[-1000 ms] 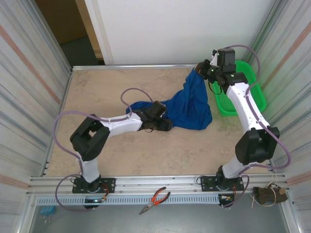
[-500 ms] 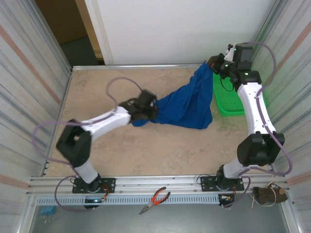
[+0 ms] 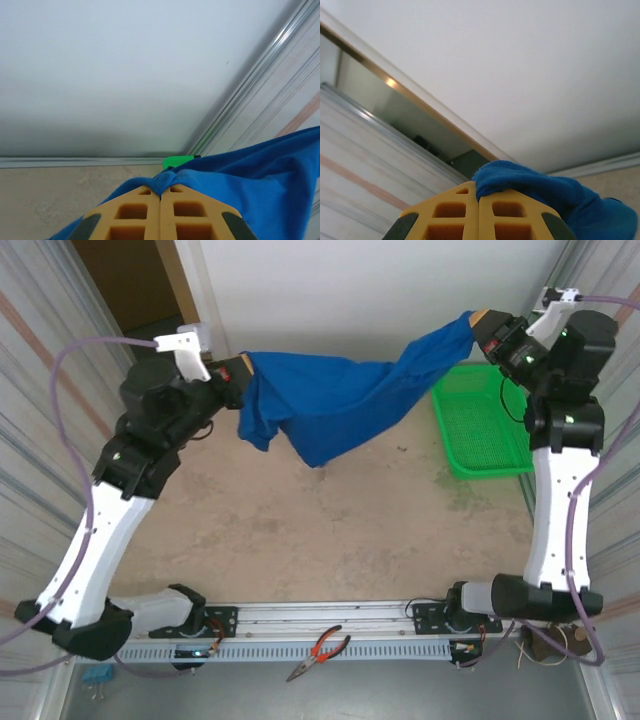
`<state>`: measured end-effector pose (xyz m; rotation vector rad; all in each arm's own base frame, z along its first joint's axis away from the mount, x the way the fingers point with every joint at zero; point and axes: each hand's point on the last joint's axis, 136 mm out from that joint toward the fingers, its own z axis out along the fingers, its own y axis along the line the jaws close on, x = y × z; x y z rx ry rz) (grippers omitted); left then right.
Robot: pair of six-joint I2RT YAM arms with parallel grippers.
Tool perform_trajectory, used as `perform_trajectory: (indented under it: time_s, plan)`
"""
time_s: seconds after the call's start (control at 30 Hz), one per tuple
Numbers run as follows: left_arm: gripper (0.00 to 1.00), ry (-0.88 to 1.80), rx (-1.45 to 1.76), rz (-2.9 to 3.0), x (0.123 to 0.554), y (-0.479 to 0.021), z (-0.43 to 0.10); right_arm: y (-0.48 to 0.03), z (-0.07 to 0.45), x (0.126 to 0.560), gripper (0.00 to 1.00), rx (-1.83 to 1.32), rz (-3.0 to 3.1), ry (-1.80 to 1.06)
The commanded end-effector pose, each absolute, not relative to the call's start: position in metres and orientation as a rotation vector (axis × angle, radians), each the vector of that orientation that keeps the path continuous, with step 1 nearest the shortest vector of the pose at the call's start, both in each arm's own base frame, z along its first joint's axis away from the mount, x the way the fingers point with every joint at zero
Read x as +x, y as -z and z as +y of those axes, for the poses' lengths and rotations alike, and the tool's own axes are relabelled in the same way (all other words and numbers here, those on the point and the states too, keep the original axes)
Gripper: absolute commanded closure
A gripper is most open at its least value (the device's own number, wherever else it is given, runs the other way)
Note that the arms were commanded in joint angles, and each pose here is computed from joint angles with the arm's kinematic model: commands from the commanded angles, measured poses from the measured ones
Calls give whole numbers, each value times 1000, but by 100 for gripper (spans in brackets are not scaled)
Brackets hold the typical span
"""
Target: Fold the inside-out t-shirt
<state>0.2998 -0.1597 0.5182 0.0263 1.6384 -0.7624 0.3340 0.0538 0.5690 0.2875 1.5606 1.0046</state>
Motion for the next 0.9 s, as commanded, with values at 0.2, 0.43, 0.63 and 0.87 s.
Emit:
perform_trajectory:
  time_s: [0.2, 0.43, 0.63, 0.87]
  plan:
    - [100, 730, -117, 1839, 348, -442, -133, -512, 57, 384, 100, 355, 1691, -1049]
    - [100, 710, -216, 1911, 421, -406, -104, -444, 82, 466, 100, 365, 1893, -1059]
    - [100, 736, -174, 1773, 434, -480, -100, -499, 107, 487, 100, 248, 1826, -1120]
    - [100, 746, -108, 1658, 389, -536, -98, -552, 112, 464, 100, 160, 1715, -1133]
